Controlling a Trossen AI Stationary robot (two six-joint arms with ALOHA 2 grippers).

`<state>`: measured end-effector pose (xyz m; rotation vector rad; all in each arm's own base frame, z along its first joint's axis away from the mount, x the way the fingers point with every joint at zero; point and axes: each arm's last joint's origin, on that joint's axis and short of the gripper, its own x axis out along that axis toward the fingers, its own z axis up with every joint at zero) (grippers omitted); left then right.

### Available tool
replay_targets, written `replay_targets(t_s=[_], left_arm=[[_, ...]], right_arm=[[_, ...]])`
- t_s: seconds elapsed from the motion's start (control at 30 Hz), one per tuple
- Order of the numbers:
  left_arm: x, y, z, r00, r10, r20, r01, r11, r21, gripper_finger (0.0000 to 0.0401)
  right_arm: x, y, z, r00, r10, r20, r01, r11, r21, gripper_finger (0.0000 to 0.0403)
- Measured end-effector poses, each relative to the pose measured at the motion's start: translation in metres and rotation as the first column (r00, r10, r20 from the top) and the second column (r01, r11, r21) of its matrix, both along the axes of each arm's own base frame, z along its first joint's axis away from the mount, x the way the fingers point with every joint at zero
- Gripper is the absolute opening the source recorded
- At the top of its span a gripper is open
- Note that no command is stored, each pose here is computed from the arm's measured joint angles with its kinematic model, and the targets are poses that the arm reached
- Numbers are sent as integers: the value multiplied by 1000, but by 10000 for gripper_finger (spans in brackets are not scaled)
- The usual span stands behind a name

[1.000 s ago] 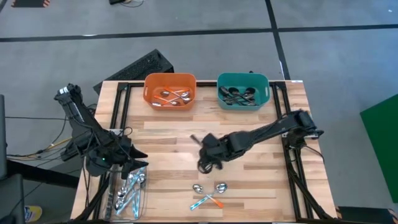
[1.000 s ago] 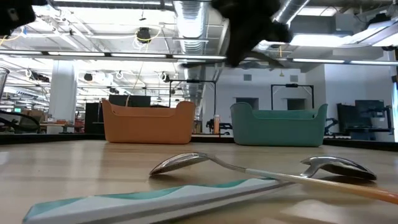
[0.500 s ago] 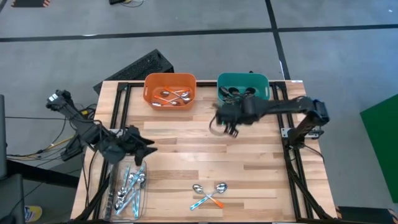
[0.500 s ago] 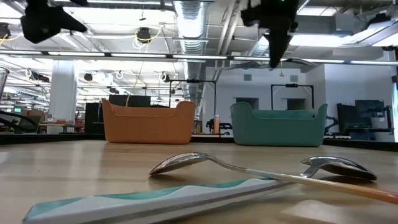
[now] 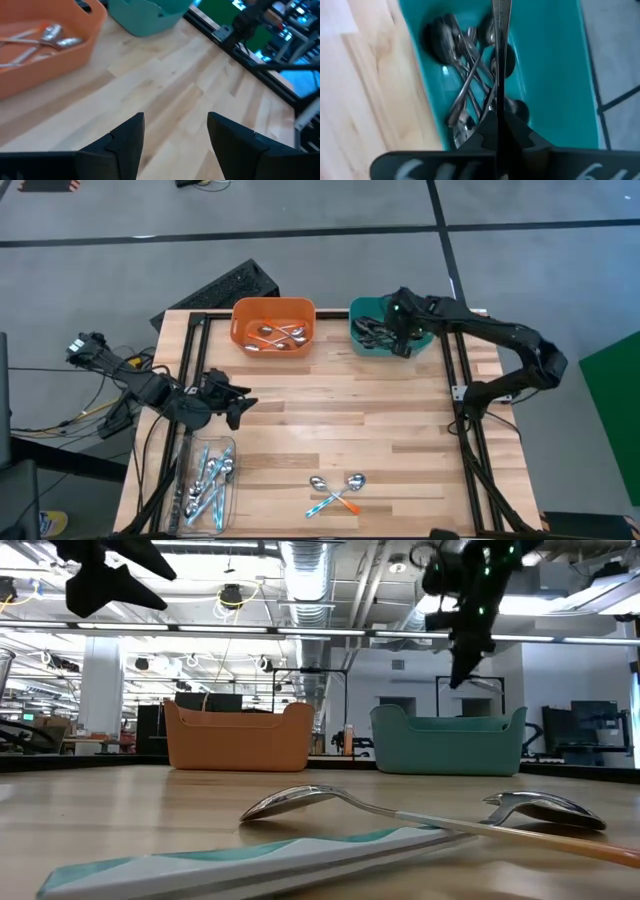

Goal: Sort silverware by color (type)
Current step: Put the black spoon into the blue bin, then put the green spoon into the transparent bin

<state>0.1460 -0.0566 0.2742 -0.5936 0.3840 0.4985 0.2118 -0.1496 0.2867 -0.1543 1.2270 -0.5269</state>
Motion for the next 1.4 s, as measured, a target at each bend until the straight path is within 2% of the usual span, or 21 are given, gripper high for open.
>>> replay_targets(t_s=[0.2,0.5,0.63,0.8,1.07,1.2,1.4], left_arm=[[3,9,0,997,77,8,-77,997,16,204],[6,22,1,981,194,30,-195,980,47,204],[7,27,2,970,239,37,-240,969,49,204],[8,35,4,941,329,80,-336,937,94,204],[11,40,7,937,336,94,-346,931,117,204],[11,40,7,936,339,95,-349,930,115,204],[12,39,8,951,299,75,-307,940,148,204]], right_arm=[[-8,-34,-26,999,28,-38,-25,997,79,21],[-2,-74,-55,998,51,-48,-48,997,60,35],[-6,-83,-62,999,-18,-38,21,997,80,61],[-12,-89,-64,999,-35,5,34,991,130,104],[-20,-83,-53,991,-128,43,119,979,164,163],[-19,-70,-37,967,-184,176,138,960,244,166],[-10,-34,-7,894,-254,369,90,909,407,151]])
